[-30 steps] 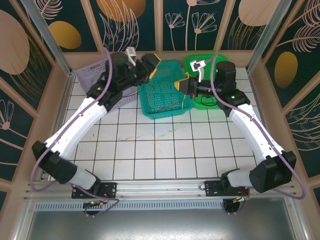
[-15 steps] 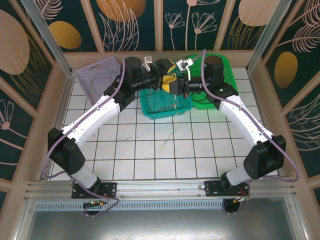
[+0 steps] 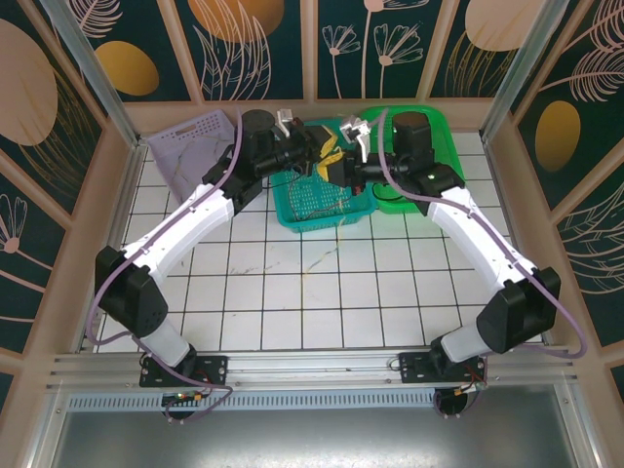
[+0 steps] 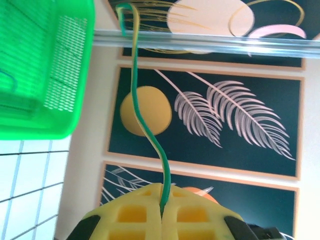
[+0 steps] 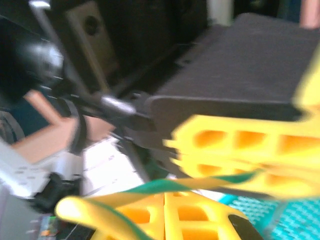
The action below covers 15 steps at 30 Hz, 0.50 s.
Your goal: Untangle the cables
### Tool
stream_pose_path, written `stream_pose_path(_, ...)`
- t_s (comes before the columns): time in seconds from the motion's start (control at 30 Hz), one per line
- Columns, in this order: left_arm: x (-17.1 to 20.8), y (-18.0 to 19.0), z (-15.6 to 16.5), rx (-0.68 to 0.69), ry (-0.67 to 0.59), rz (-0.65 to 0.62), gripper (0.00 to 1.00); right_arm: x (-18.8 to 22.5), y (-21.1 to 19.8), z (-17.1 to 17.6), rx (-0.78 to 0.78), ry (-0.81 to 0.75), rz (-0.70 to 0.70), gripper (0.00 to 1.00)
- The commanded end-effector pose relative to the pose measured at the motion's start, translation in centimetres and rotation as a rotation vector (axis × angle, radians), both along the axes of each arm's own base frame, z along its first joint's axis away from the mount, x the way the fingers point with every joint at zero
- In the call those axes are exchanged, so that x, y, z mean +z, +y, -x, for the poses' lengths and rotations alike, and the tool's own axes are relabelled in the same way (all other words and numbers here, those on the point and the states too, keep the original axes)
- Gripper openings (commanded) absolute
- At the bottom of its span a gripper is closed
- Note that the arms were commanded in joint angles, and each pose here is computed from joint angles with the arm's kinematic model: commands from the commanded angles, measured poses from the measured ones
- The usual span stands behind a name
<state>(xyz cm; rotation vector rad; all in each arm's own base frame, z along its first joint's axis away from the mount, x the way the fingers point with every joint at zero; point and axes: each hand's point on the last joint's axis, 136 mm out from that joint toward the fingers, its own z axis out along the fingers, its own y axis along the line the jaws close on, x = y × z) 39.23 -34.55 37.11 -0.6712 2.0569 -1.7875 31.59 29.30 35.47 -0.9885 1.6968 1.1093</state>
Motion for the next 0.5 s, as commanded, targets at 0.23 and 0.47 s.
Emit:
stream_pose_path(0.23,0.1,10.0,1.2,0.203,-0.014,-0.350,0.00,0.2,-9.7,-7.1,-0.718,-0.738,0.679,0.00)
stream_pose_path(0.47,1.8,17.4,0.4,0.417,-0.050,-0.584,0.00,-1.5,-12.3,-6.4,-0.798,-1.016,1.065,0.00)
